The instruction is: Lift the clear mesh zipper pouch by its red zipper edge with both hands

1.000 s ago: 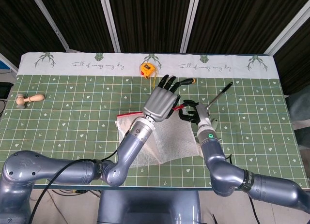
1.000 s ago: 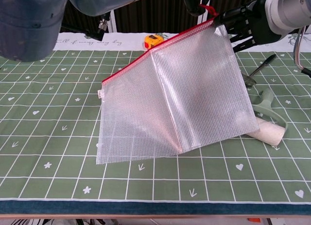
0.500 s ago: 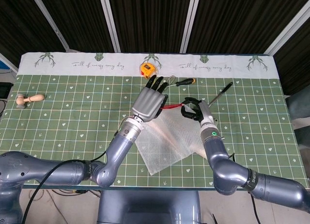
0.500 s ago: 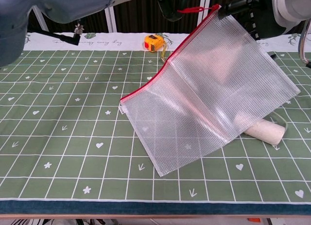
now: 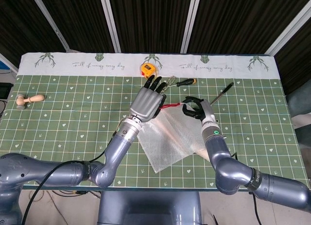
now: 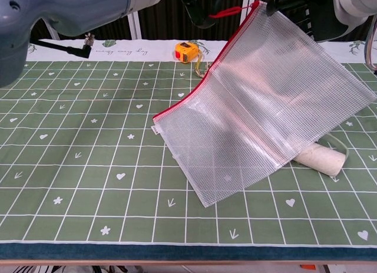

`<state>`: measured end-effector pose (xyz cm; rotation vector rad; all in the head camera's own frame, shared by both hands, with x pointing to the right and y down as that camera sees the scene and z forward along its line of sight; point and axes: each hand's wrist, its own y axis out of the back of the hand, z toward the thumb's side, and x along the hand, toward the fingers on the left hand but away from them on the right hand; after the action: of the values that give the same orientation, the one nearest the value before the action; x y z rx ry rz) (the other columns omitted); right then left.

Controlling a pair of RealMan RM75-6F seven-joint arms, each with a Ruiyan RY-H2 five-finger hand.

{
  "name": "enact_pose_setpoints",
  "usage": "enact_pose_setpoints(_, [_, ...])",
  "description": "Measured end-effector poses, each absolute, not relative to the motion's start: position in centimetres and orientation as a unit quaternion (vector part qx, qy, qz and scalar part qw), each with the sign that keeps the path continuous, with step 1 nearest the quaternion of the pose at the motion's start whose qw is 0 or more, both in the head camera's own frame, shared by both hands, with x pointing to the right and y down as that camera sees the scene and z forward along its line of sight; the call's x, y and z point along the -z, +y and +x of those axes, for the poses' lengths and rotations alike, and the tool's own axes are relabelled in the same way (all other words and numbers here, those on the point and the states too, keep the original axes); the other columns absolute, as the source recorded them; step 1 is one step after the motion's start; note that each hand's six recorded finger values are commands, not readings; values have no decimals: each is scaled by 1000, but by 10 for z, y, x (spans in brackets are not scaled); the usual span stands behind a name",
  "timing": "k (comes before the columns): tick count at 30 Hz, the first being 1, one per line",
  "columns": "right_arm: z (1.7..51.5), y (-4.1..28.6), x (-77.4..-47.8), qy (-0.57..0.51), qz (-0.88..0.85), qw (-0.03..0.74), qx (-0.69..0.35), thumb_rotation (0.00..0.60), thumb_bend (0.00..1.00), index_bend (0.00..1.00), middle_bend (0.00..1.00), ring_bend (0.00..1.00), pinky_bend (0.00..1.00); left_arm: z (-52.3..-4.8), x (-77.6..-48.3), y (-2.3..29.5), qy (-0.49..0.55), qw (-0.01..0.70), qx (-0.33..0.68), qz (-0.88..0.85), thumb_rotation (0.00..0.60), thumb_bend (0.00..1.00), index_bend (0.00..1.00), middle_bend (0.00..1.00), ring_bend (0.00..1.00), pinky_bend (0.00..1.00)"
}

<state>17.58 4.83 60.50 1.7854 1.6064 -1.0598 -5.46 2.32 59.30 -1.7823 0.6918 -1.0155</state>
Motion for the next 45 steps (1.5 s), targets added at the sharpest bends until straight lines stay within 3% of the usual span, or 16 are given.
enact_pose_setpoints(21, [170,24,-580,609,650,296,345,600,618,618,226,0,191,-60,-599,13,294,481,416,-714,600,377,651,169,0,0])
enact_pose_setpoints(45, [190,-11,-557,647,633,286,316,600,621,625,232,0,191,-85,-598,6,299,487,423,-703,600,377,652,169,0,0])
